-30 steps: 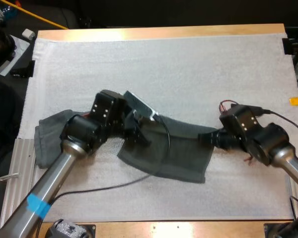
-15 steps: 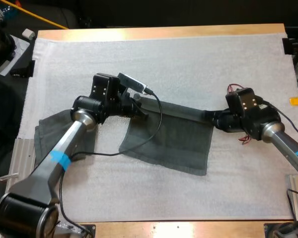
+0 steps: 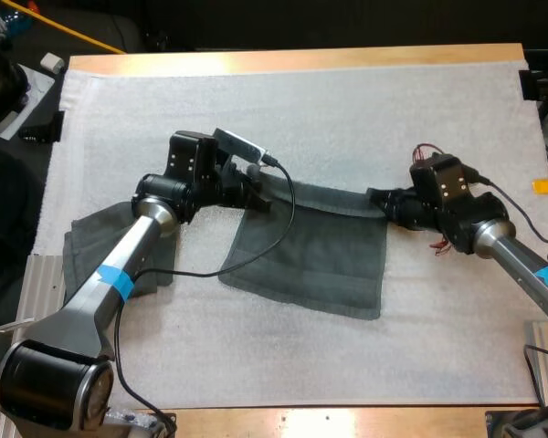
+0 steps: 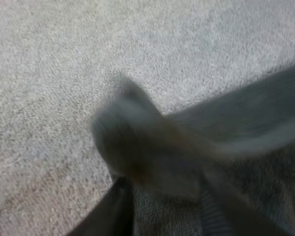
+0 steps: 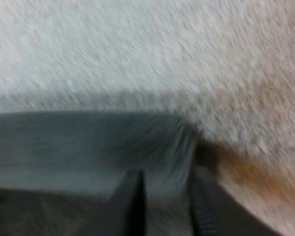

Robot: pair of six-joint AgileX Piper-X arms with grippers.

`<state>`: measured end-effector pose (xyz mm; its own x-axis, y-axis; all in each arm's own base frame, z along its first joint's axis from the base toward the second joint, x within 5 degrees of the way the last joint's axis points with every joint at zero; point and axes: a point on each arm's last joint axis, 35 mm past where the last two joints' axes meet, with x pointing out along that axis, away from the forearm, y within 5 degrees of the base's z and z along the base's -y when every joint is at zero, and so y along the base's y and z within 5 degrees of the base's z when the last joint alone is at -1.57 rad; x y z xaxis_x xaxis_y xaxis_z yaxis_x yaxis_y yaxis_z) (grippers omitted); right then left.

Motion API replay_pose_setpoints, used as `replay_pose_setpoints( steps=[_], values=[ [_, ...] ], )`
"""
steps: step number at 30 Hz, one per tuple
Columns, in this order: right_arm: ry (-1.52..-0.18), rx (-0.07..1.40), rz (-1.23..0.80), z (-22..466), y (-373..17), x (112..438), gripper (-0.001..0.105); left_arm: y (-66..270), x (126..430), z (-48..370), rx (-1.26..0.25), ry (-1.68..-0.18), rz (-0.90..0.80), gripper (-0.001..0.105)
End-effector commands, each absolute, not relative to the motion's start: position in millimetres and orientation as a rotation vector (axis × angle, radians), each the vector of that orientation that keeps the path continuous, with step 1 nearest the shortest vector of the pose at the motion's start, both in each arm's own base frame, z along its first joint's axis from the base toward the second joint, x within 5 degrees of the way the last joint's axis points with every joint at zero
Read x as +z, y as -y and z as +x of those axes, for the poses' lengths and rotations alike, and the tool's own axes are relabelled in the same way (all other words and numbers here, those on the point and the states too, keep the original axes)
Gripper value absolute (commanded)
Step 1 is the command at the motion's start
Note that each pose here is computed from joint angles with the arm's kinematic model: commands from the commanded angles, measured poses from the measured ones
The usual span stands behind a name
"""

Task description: Pick towel from pile, fold and stack

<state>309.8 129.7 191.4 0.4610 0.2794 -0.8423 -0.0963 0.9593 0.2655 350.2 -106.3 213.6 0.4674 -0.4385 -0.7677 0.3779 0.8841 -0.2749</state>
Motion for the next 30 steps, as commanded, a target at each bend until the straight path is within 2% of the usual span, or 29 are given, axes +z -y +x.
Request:
replay_pose_setpoints(
  steps=[1,2,4,14,16,30],
  values=[
    [-0.996,0.245,0.22,317.8,-130.0,200.5,0.054,107.4,219.2,354.6,-0.493,-0.943,-0.09,0.061],
    [-0.979,0.252,0.223,319.0,-130.6,201.8,0.059,107.0,220.2,355.9,-0.492,-0.942,-0.094,0.063],
    [-0.941,0.272,0.225,321.2,-131.5,206.3,0.062,107.2,226.4,358.4,-0.494,-0.935,-0.097,0.063],
    [-0.894,0.36,0.115,299.0,-123.2,245.5,0.061,98.3,281.5,335.8,-0.501,-0.897,-0.091,0.06],
    [-0.891,0.355,0.104,296.8,-122.0,248.1,0.06,97.9,280.9,332.5,-0.49,-0.912,-0.079,0.059],
    [-0.929,0.448,-0.002,211.7,-106.8,314.2,0.06,74.1,352.3,243.3,-0.467,-0.943,-0.064,0.059]
  ],
)
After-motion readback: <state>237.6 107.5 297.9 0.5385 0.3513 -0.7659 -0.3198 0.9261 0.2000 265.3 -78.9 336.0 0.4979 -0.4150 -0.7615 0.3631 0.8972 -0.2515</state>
